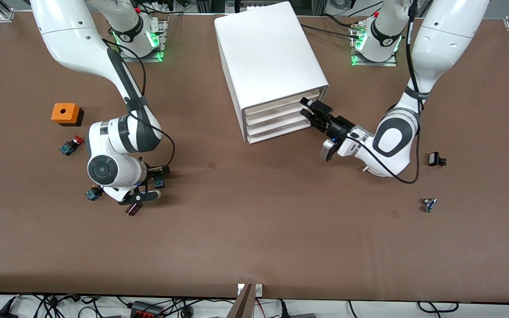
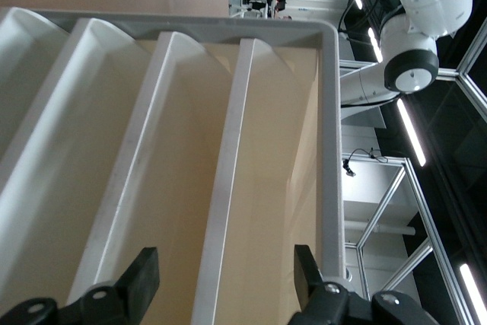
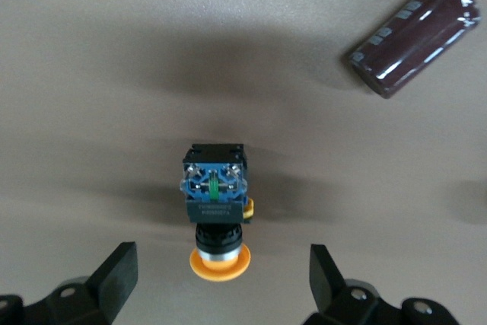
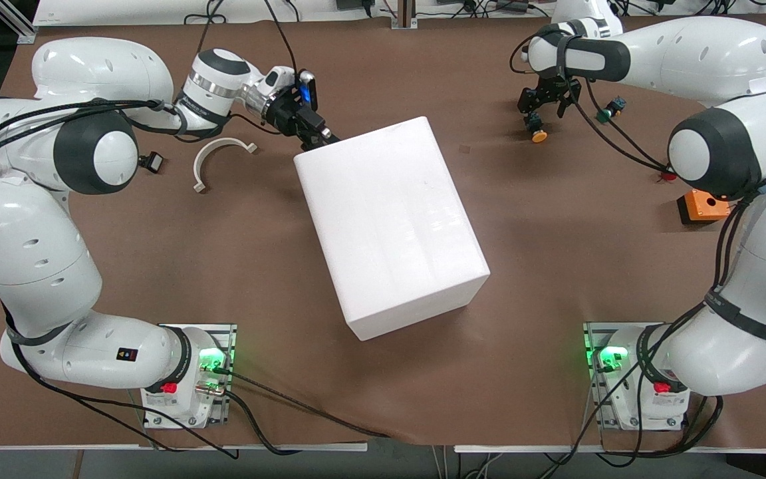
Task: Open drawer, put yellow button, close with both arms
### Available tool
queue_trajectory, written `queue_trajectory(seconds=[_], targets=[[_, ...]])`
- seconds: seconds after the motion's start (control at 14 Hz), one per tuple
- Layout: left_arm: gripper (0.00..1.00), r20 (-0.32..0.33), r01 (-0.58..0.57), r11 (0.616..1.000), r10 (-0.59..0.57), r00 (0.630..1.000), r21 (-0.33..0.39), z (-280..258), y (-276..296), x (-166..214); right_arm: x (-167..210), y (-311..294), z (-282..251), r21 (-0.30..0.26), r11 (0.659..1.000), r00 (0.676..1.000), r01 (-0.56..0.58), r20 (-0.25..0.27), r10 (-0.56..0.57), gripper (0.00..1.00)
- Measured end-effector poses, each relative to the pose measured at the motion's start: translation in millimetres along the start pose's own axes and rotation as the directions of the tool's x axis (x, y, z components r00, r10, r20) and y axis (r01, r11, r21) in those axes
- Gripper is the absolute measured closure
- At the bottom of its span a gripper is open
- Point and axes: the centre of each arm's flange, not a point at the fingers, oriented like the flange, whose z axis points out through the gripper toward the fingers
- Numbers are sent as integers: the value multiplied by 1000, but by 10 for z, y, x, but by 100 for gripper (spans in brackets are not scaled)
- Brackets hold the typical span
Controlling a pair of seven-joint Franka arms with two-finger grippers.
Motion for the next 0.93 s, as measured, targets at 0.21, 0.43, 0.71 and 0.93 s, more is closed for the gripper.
queue_trajectory(seconds=[0.21,0.43,0.71,0.93], targets=[[33,18,-42,999,42,999,-13,124,-36,-25,29,-2,100,1,1000,1000,-2,-5,2,0],[66,18,-65,998,66,998,-14,129,-36,-28,35,-1,194,0,1000,1000,-2,6,2,4],[85,13,-81,997,81,997,-8,125,-50,-28,39,1,328,-2,1000,1000,-3,24,3,13],[85,13,-88,996,88,996,-7,120,-43,-21,43,1,363,-2,1000,1000,-3,27,3,28]])
